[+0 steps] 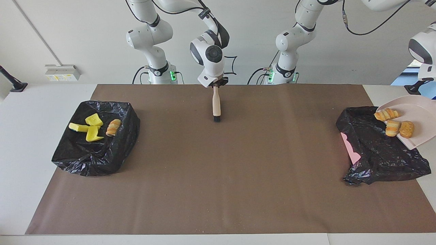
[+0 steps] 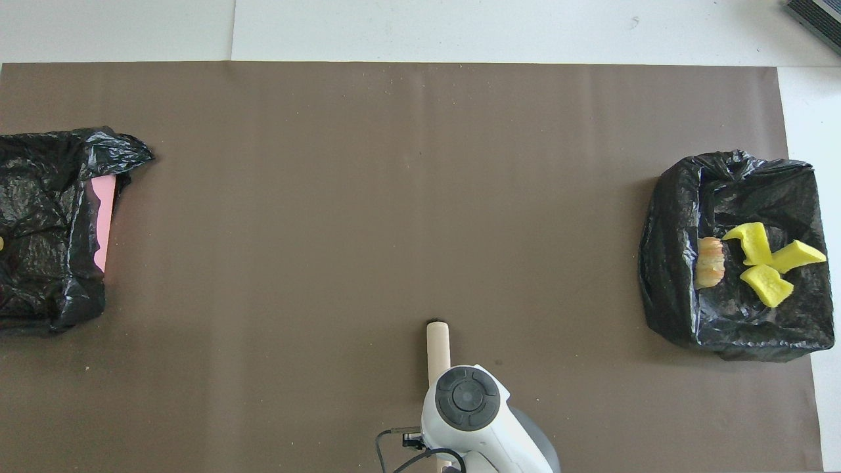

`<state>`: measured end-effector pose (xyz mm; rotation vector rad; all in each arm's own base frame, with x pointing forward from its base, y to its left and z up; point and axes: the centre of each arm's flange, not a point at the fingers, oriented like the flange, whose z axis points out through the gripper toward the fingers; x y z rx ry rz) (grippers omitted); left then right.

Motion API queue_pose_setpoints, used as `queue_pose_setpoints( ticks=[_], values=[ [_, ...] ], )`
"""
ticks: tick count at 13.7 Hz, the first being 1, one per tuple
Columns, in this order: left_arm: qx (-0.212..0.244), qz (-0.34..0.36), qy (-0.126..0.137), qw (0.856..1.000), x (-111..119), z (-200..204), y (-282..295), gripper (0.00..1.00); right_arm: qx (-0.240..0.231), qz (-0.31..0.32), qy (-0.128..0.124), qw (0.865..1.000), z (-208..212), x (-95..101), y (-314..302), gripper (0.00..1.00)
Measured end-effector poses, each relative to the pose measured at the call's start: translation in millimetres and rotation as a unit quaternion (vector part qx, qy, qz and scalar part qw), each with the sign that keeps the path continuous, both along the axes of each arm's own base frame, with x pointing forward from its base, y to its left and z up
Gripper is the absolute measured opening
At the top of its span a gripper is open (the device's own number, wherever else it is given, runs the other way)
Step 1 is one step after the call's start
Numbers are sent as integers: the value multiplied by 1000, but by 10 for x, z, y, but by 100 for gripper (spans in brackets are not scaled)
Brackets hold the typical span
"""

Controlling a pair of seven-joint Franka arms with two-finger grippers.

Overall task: Sweep and dump trash in bin
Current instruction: 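Tip the dustpan over the black bag with the left gripper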

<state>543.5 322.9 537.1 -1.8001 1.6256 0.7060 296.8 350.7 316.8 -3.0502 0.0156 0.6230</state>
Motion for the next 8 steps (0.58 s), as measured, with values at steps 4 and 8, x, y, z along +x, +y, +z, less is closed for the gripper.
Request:
queue_pose_setpoints(
  ticks=[4, 8],
  values=[
    [32, 7, 24, 999, -15, 167, -79, 31, 22, -23, -9, 999, 77, 414, -24, 91],
    [31, 33, 13, 999, -165, 545, -246, 31, 33, -47, -34, 998, 247, 887, -202, 100]
  ],
)
